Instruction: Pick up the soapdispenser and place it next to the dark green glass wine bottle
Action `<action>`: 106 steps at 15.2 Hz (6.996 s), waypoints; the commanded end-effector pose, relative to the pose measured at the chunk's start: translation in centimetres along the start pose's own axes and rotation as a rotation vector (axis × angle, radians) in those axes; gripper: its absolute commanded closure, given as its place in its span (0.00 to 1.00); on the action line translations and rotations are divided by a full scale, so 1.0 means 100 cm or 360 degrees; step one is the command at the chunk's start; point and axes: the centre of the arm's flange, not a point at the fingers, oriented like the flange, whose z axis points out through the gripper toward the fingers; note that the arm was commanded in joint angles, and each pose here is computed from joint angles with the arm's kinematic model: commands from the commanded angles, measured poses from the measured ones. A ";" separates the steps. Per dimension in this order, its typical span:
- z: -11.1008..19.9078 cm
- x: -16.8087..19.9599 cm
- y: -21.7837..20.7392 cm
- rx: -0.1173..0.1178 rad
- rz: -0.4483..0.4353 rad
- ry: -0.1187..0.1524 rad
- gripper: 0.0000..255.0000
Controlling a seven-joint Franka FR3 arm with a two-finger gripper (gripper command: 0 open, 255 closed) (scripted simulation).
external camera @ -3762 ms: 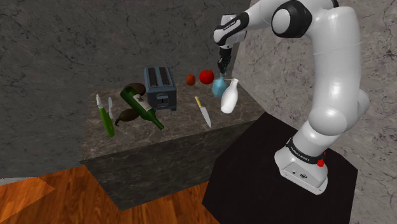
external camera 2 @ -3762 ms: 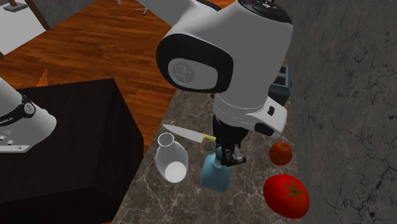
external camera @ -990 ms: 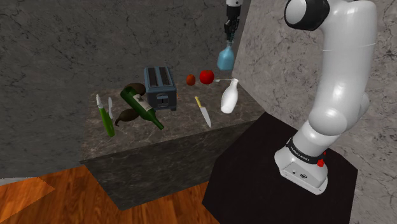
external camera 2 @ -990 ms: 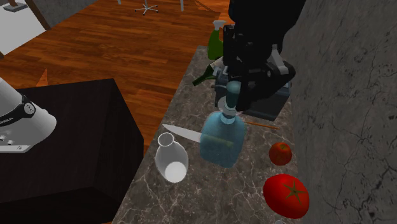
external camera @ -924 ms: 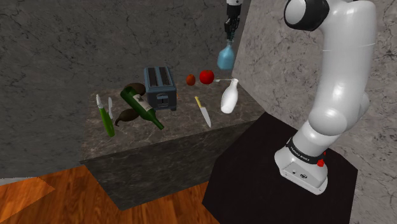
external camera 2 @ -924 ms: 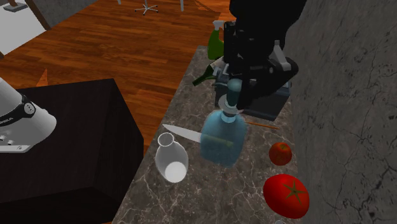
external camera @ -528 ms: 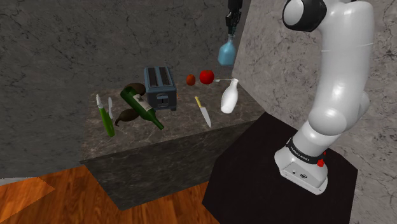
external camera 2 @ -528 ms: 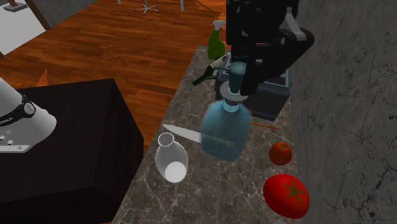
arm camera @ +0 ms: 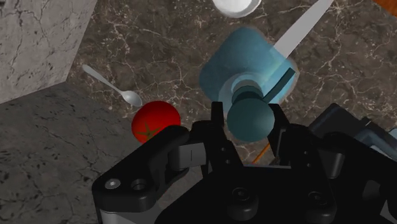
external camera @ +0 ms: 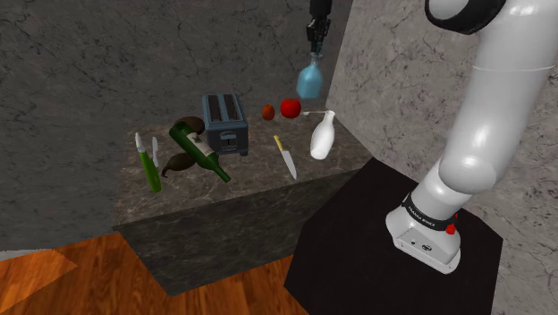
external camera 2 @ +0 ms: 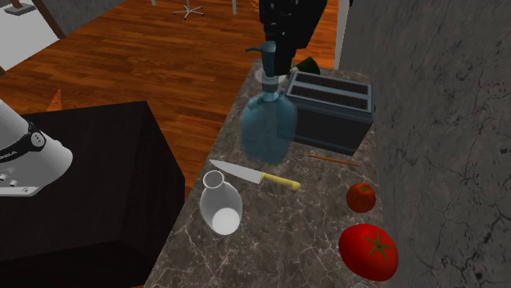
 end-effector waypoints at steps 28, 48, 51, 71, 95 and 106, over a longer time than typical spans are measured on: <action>-0.018 -0.041 -0.353 -0.0001 0.0001 0.0001 1.00; 0.087 -0.033 -0.362 -0.0001 0.0001 0.0001 1.00; 0.102 -0.032 -0.363 -0.0001 0.0001 0.0001 1.00; 0.207 -0.024 -0.371 -0.0001 0.0001 0.0001 1.00; 0.244 -0.020 -0.375 -0.0001 0.0001 0.0001 0.00; 0.207 -0.020 -0.375 -0.0001 0.0001 0.0001 0.00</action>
